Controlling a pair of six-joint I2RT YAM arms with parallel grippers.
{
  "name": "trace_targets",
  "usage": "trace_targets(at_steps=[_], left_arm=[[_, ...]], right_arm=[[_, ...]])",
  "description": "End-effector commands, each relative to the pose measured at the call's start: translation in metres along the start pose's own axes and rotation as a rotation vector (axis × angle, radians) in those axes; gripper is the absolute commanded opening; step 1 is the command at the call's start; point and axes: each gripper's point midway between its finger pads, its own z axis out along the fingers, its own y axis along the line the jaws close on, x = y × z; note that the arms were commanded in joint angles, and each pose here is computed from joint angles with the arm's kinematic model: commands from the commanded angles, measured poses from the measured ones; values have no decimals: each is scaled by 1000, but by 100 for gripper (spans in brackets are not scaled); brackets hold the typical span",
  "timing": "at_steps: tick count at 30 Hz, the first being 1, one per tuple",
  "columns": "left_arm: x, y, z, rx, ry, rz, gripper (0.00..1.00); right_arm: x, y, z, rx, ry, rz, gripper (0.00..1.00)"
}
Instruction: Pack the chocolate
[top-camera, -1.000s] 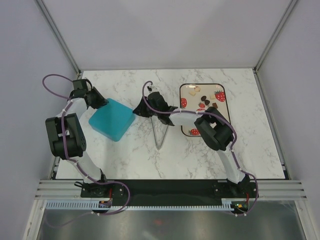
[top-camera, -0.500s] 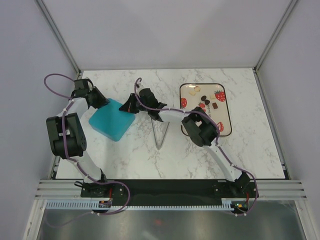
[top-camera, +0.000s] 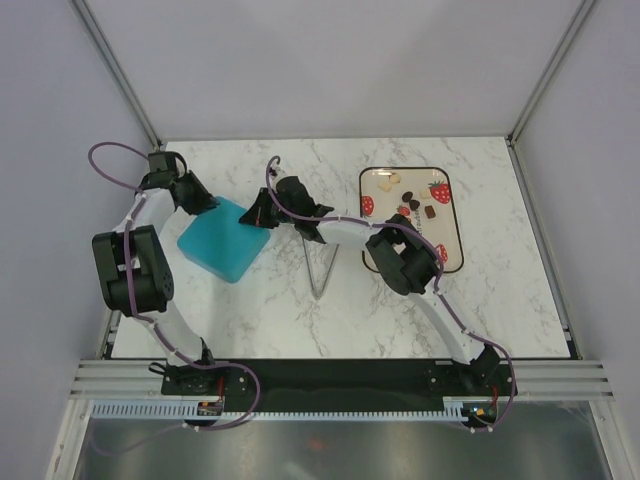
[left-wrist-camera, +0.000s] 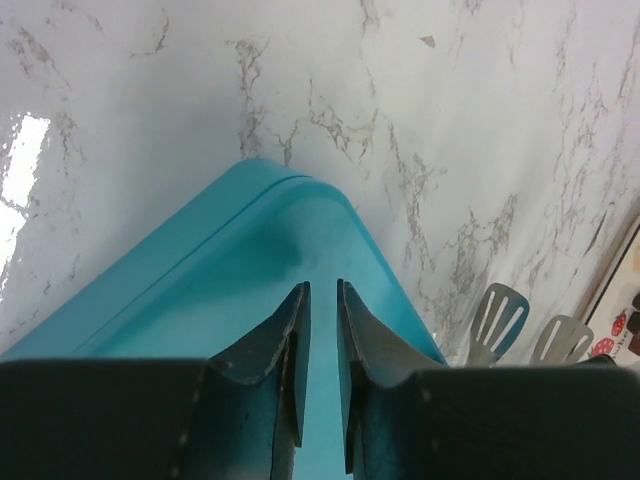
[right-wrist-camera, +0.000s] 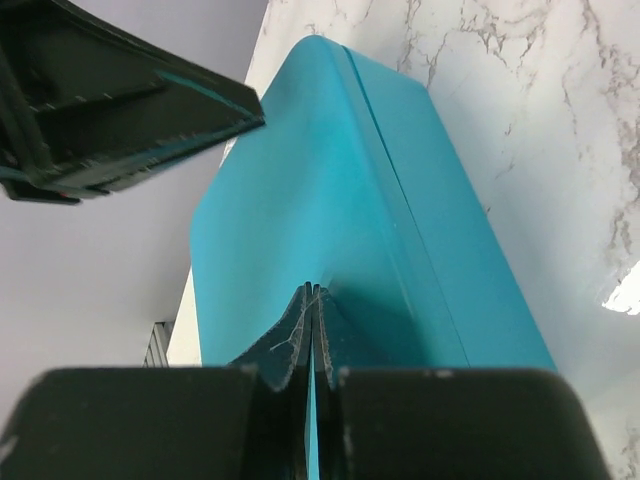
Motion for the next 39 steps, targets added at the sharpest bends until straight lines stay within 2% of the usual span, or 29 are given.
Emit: trace_targets(at_steps=[1, 5, 13, 16, 19, 22, 25, 26, 28, 29, 30, 31, 32, 33, 34, 35, 36, 37, 39], left_arm=[[-35, -47, -42, 86, -97, 47, 23], [-43, -40, -51, 26, -149, 44, 18], [13, 12, 26, -123, 21, 46, 9], [22, 24, 41, -167, 67, 45, 5], [18, 23, 34, -193, 47, 59, 6], [-3, 6, 5, -184, -17, 89, 6], [-13, -19, -23, -117, -64, 124, 11], [-21, -37, -45, -56, -105, 144, 13], [-19, -57, -66, 8, -121, 188, 19], [-20, -76, -92, 77, -151, 215, 22], [-13, -85, -101, 110, -148, 238, 25], [-6, -97, -116, 169, -147, 253, 30], [4, -111, -136, 227, -161, 278, 32], [7, -116, -147, 246, -180, 291, 33], [20, -130, -158, 325, -154, 314, 41], [33, -141, -167, 372, -141, 347, 44], [48, -149, -184, 427, -141, 380, 47], [59, -156, -192, 476, -122, 393, 53], [78, -161, -215, 537, -142, 425, 58]], right_arm=[[18, -22, -10, 100, 55, -17, 2], [22, -27, -15, 101, 47, -6, 2], [16, -16, -22, 80, 32, -40, 2], [5, -7, -32, 108, 31, -85, 2], [-9, 14, -50, 94, 18, -116, 2], [-25, 40, -73, 72, -18, -143, 3], [-39, 68, -96, 42, -55, -155, 4], [-44, 78, -109, 42, -64, -156, 5], [-56, 94, -132, 45, -106, -180, 9], [-47, 83, -141, 82, -91, -178, 13], [-47, 81, -149, 101, -96, -197, 25], [-56, 93, -169, 102, -134, -216, 30], [-38, 73, -189, 167, -105, -228, 41], [-38, 73, -189, 167, -102, -239, 50], [-35, 71, -209, 183, -119, -253, 62], [-25, 65, -222, 213, -98, -258, 87], [-23, 63, -234, 231, -103, -264, 98], [-19, 57, -260, 276, -121, -279, 98], [-14, 52, -284, 317, -141, -289, 98]])
